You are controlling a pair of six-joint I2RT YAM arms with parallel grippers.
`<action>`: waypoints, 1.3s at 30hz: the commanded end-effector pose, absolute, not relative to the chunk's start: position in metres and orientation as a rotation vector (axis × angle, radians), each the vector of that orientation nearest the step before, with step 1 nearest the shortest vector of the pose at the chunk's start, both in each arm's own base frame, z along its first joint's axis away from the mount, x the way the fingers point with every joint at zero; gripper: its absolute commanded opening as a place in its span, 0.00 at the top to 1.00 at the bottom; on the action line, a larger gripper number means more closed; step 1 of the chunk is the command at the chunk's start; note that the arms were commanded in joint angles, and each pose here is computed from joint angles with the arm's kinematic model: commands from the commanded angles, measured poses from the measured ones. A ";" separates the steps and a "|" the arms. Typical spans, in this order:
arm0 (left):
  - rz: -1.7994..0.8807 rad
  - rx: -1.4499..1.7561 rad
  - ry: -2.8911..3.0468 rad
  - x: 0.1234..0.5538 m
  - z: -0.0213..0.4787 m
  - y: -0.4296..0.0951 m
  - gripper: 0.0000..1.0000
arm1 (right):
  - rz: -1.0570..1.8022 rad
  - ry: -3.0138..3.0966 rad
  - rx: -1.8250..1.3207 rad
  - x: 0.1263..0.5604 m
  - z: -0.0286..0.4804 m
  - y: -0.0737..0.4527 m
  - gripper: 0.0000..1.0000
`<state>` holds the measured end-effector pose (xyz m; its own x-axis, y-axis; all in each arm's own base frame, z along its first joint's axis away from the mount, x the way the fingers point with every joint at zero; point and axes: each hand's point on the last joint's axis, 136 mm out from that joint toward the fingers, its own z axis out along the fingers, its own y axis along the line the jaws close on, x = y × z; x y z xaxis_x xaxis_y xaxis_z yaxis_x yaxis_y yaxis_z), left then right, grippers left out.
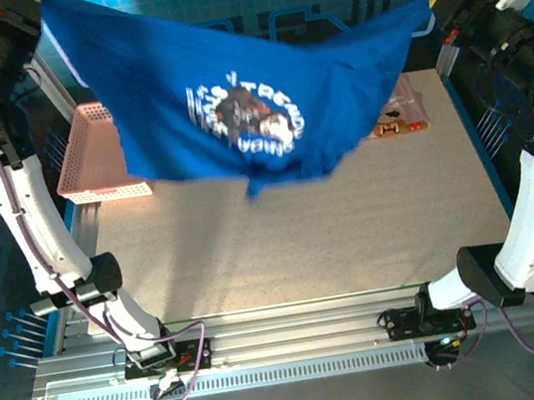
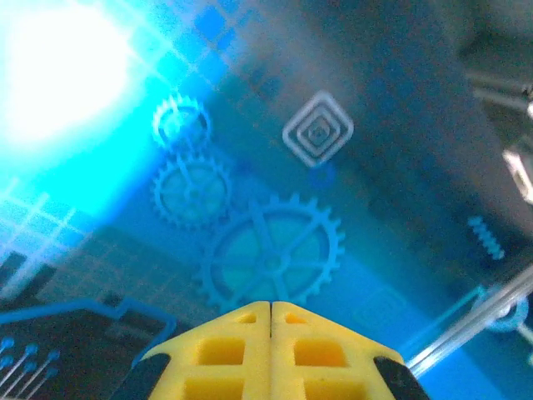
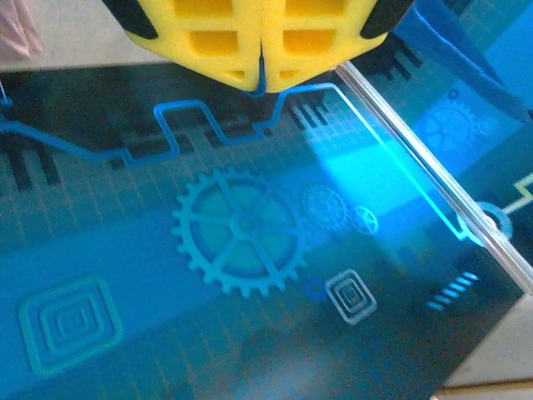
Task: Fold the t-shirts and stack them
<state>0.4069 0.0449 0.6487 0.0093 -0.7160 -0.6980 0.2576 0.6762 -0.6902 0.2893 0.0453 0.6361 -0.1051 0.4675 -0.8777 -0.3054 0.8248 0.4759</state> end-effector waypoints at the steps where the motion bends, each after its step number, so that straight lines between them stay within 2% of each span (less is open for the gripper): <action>1: -0.820 -0.358 1.332 0.396 0.665 0.033 1.00 | 0.549 1.612 0.233 0.296 0.613 0.024 1.00; 6: -0.628 -0.697 1.411 0.396 0.595 0.148 1.00 | 0.297 1.656 0.581 0.277 0.568 -0.061 1.00; 8: -0.585 -0.731 1.442 0.394 0.585 0.169 1.00 | 0.214 1.659 0.588 0.276 0.566 -0.072 1.00; 13: -0.616 -0.706 1.387 0.398 0.598 0.178 1.00 | 0.227 1.620 0.589 0.288 0.578 -0.080 1.00; 16: -0.674 -0.656 1.397 0.404 0.604 0.159 1.00 | 0.375 1.605 0.535 0.301 0.586 -0.064 1.00; 19: -0.751 -0.554 1.450 0.409 0.605 0.115 1.00 | 0.560 1.639 0.468 0.316 0.579 -0.039 1.00; 22: -0.891 -0.354 1.543 0.415 0.594 0.035 1.00 | 0.614 1.747 0.445 0.321 0.551 -0.019 1.00; 26: -1.061 -0.186 1.692 0.406 0.537 -0.071 0.98 | 0.623 1.842 0.460 0.315 0.503 -0.008 1.00; 28: -1.136 -0.150 1.773 0.400 0.493 -0.113 0.82 | 0.646 1.893 0.474 0.313 0.480 -0.002 1.00; 30: -1.185 -0.170 1.875 0.394 0.438 -0.150 0.71 | 0.676 1.935 0.460 0.313 0.465 0.009 1.00; 32: -1.252 -0.157 1.970 0.388 0.394 -0.187 0.56 | 0.708 1.956 0.395 0.315 0.463 0.029 1.00; 35: -1.299 -0.101 2.095 0.378 0.337 -0.252 0.43 | 0.640 2.006 0.279 0.313 0.465 0.056 1.00; 39: -1.300 -0.035 2.277 0.382 0.271 -0.337 0.40 | 0.509 2.034 0.325 0.310 0.458 0.043 1.00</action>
